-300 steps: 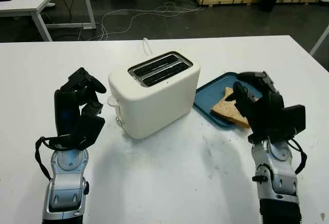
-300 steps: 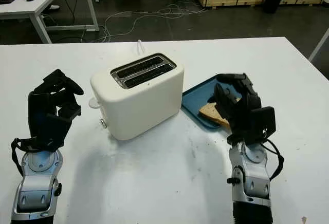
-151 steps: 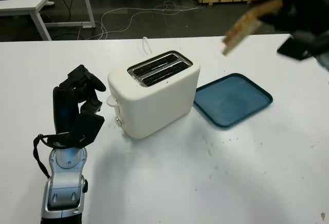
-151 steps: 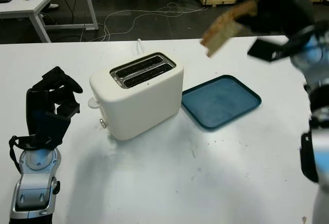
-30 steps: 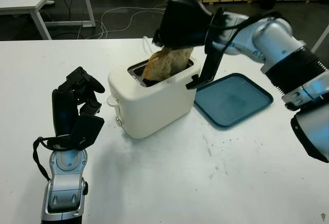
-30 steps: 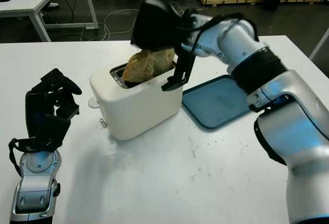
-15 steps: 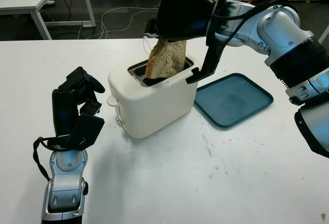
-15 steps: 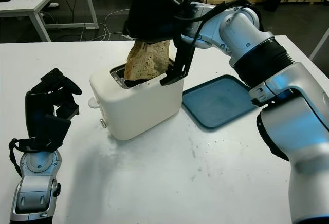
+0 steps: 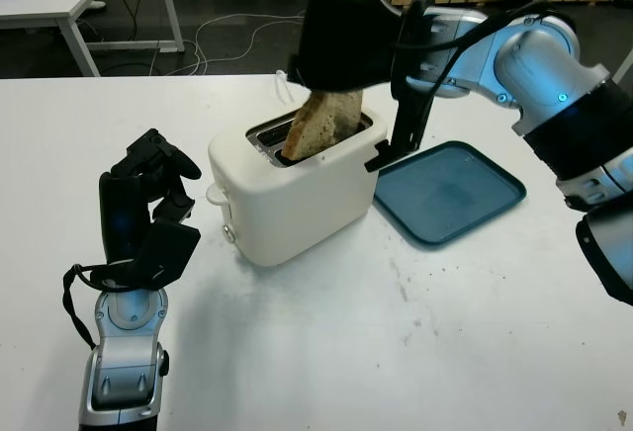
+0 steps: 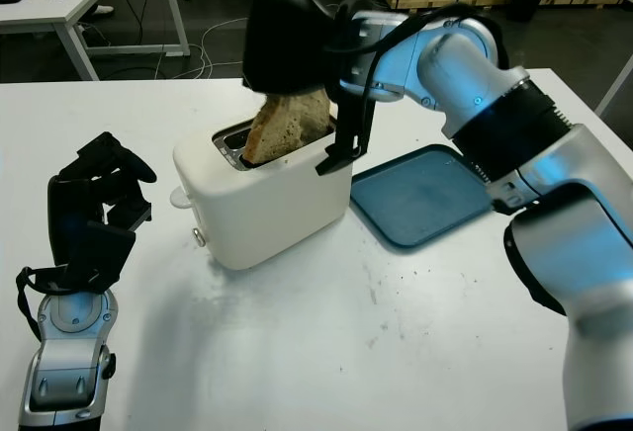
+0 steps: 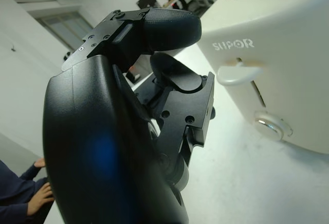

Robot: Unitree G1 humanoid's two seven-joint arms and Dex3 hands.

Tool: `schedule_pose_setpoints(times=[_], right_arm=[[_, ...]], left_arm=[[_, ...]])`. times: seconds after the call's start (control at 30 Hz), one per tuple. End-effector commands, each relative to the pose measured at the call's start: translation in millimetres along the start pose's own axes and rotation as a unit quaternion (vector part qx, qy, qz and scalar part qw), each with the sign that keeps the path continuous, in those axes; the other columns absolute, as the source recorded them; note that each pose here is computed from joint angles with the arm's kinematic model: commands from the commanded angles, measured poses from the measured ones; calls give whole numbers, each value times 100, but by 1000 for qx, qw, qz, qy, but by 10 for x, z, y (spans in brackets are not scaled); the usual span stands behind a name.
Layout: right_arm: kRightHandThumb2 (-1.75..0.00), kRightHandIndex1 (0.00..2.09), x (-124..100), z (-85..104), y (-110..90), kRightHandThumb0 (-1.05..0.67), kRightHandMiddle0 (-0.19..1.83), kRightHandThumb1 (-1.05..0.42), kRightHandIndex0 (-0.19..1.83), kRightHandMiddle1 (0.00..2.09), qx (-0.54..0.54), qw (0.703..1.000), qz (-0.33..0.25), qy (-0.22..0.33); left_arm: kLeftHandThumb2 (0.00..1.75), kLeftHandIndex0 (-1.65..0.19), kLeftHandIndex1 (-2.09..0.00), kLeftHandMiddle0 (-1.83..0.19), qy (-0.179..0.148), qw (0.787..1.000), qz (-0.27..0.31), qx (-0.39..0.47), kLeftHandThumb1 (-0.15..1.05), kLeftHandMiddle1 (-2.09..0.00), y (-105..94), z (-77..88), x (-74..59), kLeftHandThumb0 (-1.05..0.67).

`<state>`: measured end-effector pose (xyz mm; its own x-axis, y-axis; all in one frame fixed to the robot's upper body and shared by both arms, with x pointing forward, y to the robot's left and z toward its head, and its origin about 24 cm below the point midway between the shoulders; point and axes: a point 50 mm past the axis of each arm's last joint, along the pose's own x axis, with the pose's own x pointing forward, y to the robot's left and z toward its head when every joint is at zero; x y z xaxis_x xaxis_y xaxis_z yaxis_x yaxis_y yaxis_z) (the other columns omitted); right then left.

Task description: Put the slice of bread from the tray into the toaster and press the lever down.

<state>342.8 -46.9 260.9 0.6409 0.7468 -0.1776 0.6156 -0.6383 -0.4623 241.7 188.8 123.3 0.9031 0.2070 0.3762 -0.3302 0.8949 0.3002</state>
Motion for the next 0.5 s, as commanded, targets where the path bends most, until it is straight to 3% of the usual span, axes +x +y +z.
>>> schedule_pose_setpoints(times=[0.0, 0.13, 0.3, 0.47], right_arm=[[-10, 155, -23, 27, 32, -49, 93, -90, 103, 28, -27, 999, 34, 8], [-6, 166, -16, 84, 51, -47, 92, -88, 100, 23, -41, 996, 83, 14], [-4, 161, -14, 156, 88, -42, 90, -90, 99, 16, -46, 993, 105, 10], [-5, 174, -3, 166, 79, -42, 102, -92, 96, 32, -43, 994, 101, 5]], left_arm=[[102, -69, -175, -107, -1, 1000, 3, 1, 87, -175, 7, 10, -16, -6], [100, -68, -175, -107, -4, 1000, 3, -1, 88, -175, 7, 10, -18, -6], [99, -68, -175, -107, -4, 1000, 3, -3, 88, -175, 3, 7, -19, -6], [99, -68, -175, -107, -3, 1000, 3, -2, 89, -175, 2, 11, -19, -5]])
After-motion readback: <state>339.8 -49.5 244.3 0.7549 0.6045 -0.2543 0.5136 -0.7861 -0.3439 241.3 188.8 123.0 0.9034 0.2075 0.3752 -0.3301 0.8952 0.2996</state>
